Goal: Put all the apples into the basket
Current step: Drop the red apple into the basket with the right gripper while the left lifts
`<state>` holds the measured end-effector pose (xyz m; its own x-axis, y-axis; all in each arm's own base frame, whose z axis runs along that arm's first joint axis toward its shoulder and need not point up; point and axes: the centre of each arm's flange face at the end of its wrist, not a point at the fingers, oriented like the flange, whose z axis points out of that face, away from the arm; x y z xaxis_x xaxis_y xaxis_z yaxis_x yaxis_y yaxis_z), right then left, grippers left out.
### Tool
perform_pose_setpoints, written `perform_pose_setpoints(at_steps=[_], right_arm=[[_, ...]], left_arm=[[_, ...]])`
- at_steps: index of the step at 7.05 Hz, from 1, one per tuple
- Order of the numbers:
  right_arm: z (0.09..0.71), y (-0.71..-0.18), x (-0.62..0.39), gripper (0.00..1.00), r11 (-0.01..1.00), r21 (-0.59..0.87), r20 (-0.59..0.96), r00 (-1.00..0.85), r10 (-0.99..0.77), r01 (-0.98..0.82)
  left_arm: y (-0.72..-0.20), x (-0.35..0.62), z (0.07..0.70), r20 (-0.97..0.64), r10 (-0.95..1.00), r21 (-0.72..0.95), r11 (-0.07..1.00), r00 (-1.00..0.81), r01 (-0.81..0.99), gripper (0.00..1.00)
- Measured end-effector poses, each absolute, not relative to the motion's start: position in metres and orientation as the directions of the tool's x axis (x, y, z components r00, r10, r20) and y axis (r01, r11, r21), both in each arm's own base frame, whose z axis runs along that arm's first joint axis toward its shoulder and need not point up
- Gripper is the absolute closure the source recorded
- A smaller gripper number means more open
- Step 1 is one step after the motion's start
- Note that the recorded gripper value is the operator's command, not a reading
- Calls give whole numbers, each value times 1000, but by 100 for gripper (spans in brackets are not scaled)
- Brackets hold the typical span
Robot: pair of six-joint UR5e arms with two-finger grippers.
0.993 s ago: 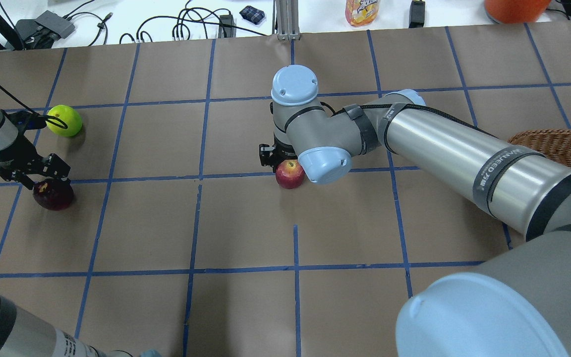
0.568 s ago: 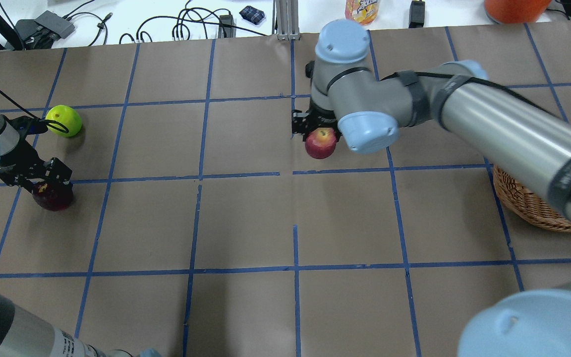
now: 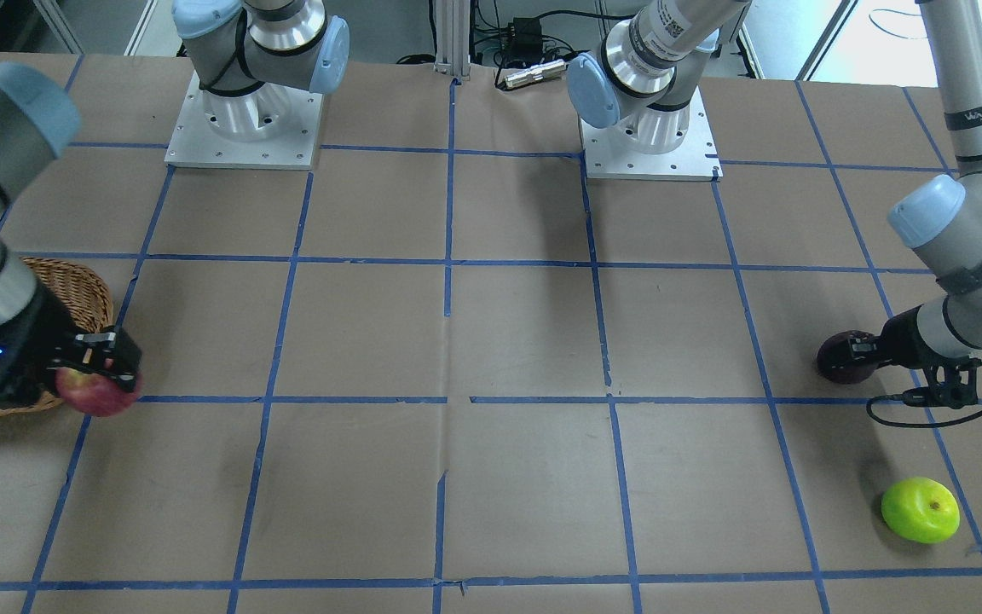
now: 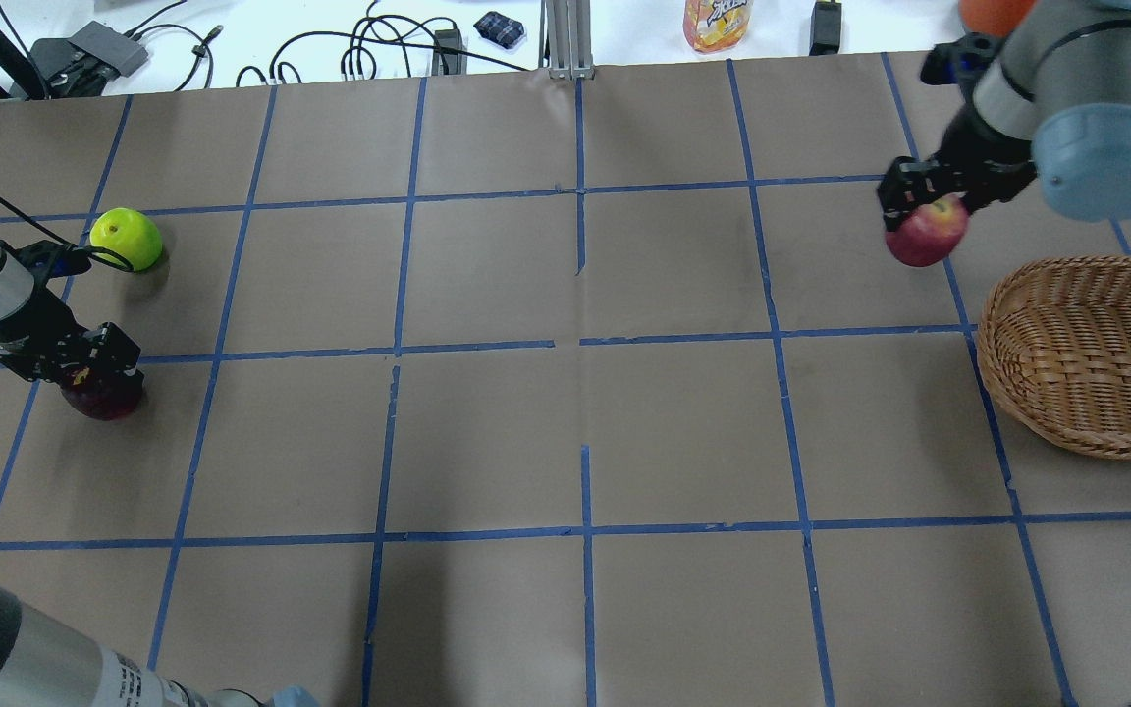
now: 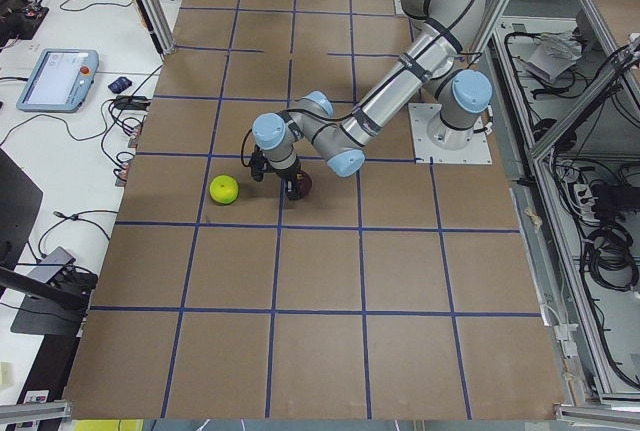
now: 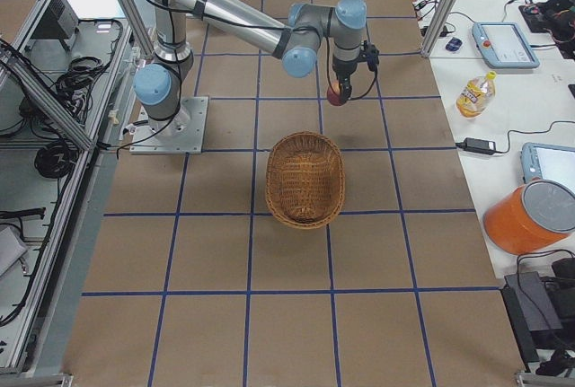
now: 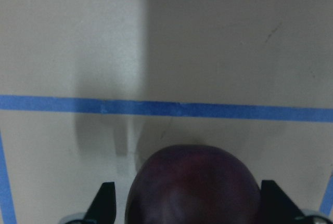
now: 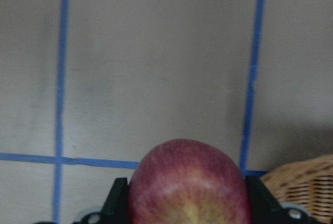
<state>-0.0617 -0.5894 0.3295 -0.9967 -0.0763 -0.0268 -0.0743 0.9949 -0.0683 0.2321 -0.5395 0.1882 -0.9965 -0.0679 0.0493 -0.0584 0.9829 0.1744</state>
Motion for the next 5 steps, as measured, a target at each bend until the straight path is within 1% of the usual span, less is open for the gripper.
perform_pose_setpoints(at_steps=[1, 2, 3, 4, 5], right_arm=[[326, -579, -128, 80, 994, -60, -16, -995, -97, -95], [319, -566, -187, 77, 993, -36, 10, -994, -110, -110], [304, -552, -240, 75, 995, 0, 39, -994, -100, -101], [286, -538, -283, 64, 996, 15, 53, -995, -89, -88], [268, -528, -313, 19, 996, 23, 55, -995, -89, -87]], left_arm=[[-543, 228, 208, 42, -63, 163, 985, -997, -56, 100], [-548, 216, 238, 38, -63, 162, 985, -997, -56, 100], [-563, 183, 274, 34, -68, 165, 984, -997, -61, 100], [-580, 125, 305, 36, -78, 164, 984, -996, -71, 100], [-594, 54, 324, 44, -108, 160, 982, -993, -99, 100]])
